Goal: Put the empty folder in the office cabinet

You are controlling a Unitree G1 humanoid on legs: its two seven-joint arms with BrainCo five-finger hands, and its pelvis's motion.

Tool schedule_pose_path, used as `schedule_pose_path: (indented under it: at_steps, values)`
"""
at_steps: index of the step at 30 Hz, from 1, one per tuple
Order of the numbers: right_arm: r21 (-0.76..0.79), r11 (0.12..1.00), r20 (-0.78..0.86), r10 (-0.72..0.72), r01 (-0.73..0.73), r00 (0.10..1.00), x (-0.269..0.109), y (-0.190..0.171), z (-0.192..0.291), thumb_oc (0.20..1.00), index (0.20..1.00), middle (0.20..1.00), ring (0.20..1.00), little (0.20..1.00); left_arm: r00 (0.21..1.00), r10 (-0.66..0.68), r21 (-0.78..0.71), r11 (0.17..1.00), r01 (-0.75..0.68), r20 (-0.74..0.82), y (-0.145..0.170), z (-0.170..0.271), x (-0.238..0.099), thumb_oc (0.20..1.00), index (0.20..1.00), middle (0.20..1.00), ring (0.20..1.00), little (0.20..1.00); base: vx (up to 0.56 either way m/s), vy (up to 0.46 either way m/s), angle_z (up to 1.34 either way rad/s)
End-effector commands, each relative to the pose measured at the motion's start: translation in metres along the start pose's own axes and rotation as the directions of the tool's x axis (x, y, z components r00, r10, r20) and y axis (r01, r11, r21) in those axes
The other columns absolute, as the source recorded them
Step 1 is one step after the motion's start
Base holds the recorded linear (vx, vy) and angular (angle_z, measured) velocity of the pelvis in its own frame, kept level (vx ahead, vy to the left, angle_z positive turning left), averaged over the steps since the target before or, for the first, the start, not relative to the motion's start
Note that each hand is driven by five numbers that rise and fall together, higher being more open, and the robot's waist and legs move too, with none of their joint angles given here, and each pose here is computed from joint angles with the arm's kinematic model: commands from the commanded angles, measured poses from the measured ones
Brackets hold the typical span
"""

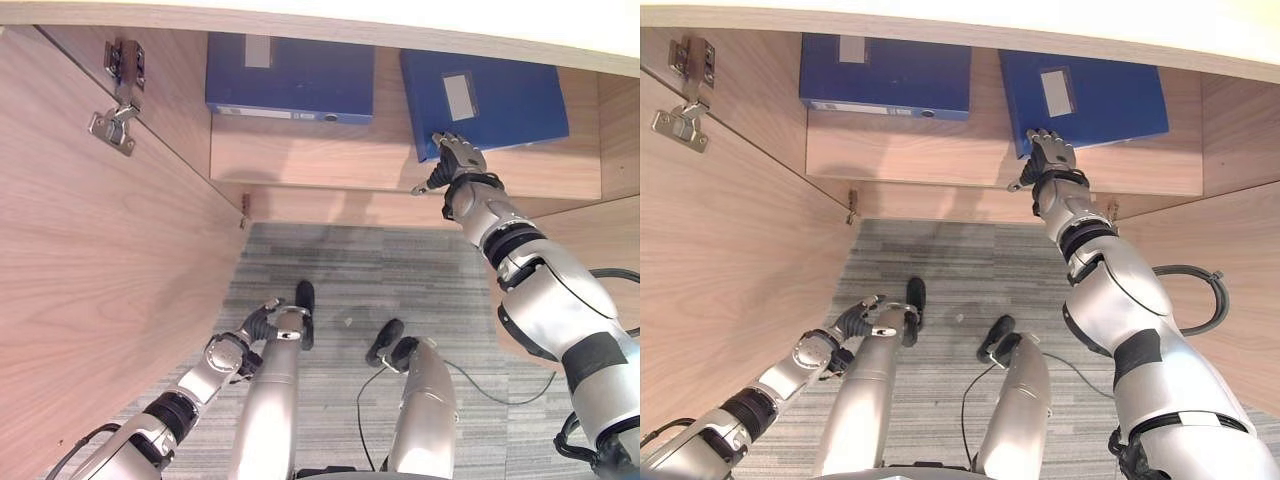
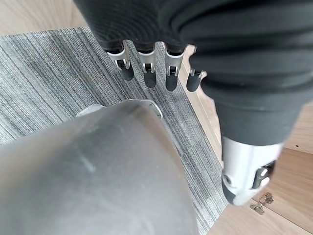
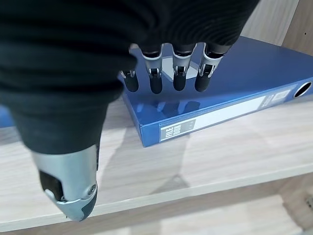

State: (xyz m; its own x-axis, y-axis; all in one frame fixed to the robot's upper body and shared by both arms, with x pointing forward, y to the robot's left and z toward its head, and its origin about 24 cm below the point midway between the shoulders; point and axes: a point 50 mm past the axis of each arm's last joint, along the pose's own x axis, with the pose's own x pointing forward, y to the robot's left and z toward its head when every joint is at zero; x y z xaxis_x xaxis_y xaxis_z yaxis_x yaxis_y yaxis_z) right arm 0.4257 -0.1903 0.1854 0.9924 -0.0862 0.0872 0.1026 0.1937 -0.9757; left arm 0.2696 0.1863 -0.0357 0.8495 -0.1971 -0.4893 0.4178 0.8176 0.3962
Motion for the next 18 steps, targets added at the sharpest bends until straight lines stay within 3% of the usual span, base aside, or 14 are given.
schedule_pose_path:
  at_steps: [1, 4, 18]
  values:
    - [-0.038, 0.996, -0.072, -0.085, 0.082, 0.994, 0.007, -0.041, -0.012, 1.000, 1.000, 1.000, 1.000, 1.000, 0.999, -0.034, 0.018, 0.999, 0.033, 0.037, -0.005, 0.004, -0.002, 1.000, 1.000, 1.000, 1.000, 1.000, -0.01, 0.002, 0.03]
    - [-0.055, 0.998, -0.137, -0.020, 0.013, 0.990, 0.004, -0.025, -0.018, 1.000, 1.000, 1.000, 1.000, 1.000, 0.995, -0.071, 0.042, 0.997, 0.069, 0.068, -0.010, 0.013, -0.001, 1.000, 1.000, 1.000, 1.000, 1.000, 0.00, 0.000, 0.00]
    - [0.078, 0.996, -0.226, 0.051, -0.034, 0.973, -0.001, -0.015, -0.043, 1.000, 1.000, 1.000, 1.000, 1.000, 0.986, -0.129, 0.079, 0.990, 0.121, 0.108, -0.017, 0.029, 0.003, 1.000, 1.000, 1.000, 1.000, 1.000, 0.00, 0.012, 0.04]
